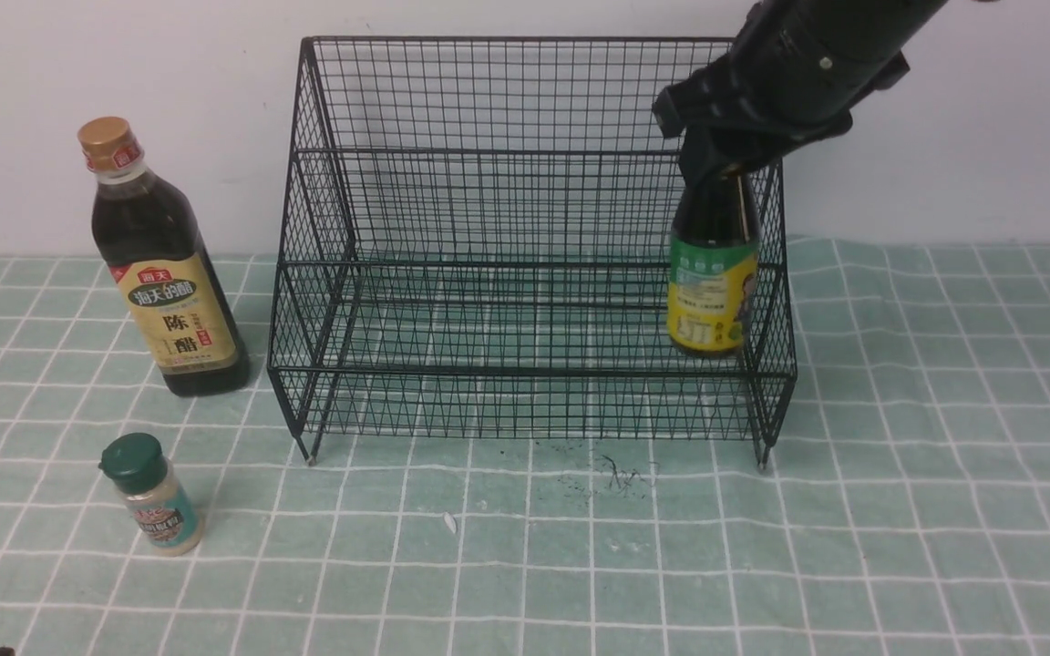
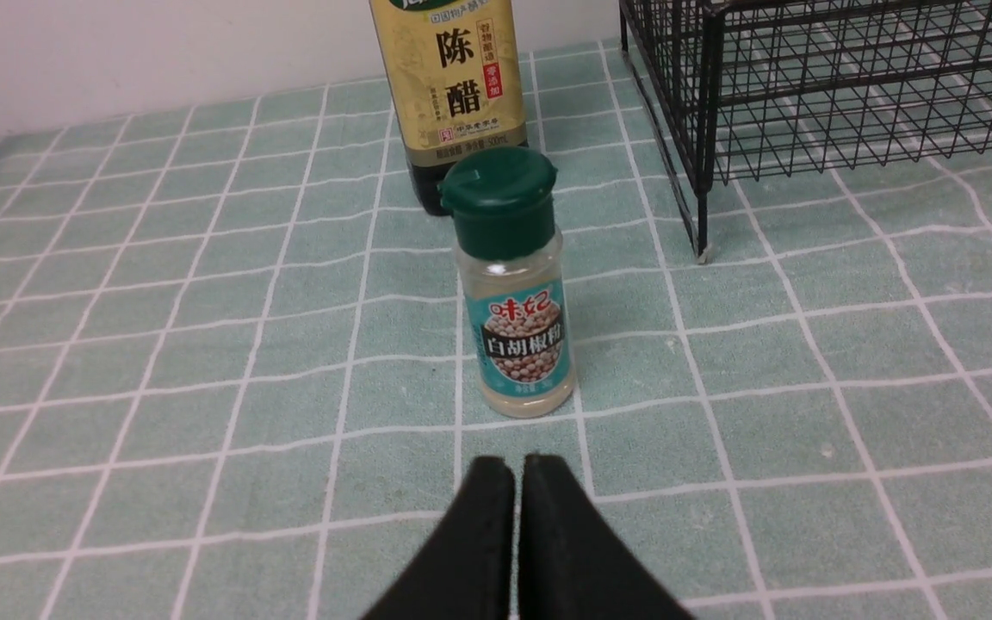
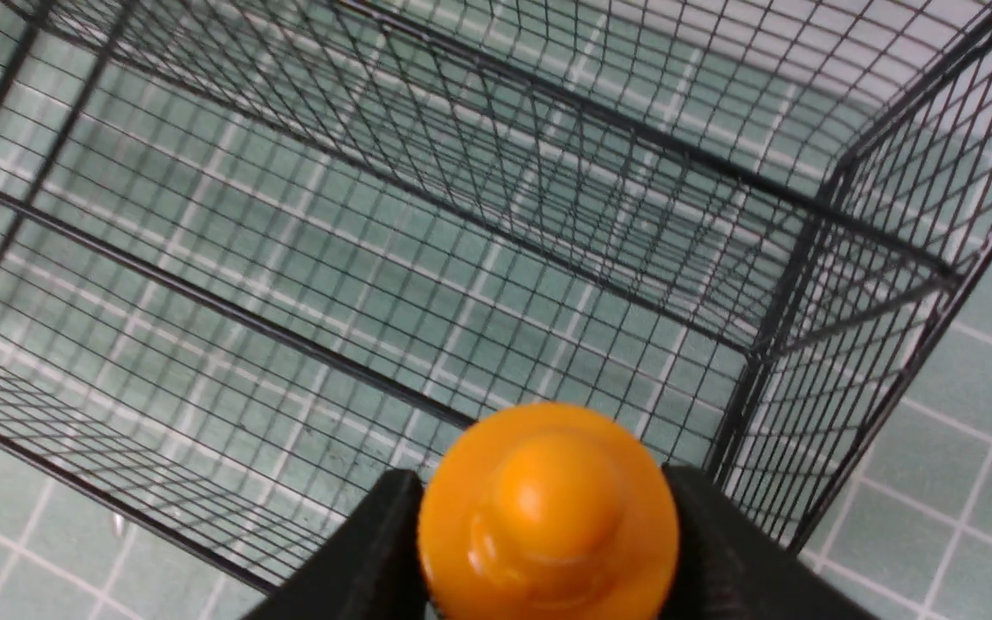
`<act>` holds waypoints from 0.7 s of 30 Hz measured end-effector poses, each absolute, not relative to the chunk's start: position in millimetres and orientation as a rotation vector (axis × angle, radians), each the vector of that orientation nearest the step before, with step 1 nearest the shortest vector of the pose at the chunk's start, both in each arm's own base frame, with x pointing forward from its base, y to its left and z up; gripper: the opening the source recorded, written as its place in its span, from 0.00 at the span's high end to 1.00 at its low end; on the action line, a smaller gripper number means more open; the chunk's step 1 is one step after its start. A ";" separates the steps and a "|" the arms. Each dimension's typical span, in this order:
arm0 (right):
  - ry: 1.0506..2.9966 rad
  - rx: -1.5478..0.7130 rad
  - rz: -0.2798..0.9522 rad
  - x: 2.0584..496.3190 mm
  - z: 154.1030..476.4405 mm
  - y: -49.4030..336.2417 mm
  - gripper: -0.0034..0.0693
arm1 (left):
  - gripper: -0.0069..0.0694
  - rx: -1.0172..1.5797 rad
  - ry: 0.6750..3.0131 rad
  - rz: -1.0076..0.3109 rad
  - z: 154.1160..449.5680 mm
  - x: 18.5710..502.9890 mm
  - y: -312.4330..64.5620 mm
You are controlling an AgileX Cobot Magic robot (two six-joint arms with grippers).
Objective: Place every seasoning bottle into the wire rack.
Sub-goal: Use the right arm to put the condiment bottle back on the shelf
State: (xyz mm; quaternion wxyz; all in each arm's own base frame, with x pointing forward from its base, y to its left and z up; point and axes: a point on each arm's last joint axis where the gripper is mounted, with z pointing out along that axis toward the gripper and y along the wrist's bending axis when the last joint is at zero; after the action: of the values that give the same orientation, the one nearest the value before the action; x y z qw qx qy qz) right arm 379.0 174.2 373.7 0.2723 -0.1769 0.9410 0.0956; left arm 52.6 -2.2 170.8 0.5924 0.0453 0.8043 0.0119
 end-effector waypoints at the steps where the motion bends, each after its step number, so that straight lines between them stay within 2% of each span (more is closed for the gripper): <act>1: 2.533 -0.476 0.259 379.0 373.7 174.3 0.52 | 0.92 0.105 1.870 0.028 170.8 52.6 -2.2; 8: 2.524 -0.474 0.266 376.4 378.6 173.4 0.52 | 0.92 0.119 1.871 0.037 170.7 52.6 -2.2; 21: 2.558 -0.481 0.246 383.8 365.0 176.3 0.52 | 0.92 0.119 1.871 0.037 170.7 52.6 -2.2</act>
State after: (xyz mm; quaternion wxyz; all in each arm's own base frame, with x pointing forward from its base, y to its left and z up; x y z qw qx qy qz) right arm 383.8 176.3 365.0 0.2605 -0.1776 0.9447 0.0908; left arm 52.6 -2.2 170.7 0.5919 0.0511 0.8042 0.0161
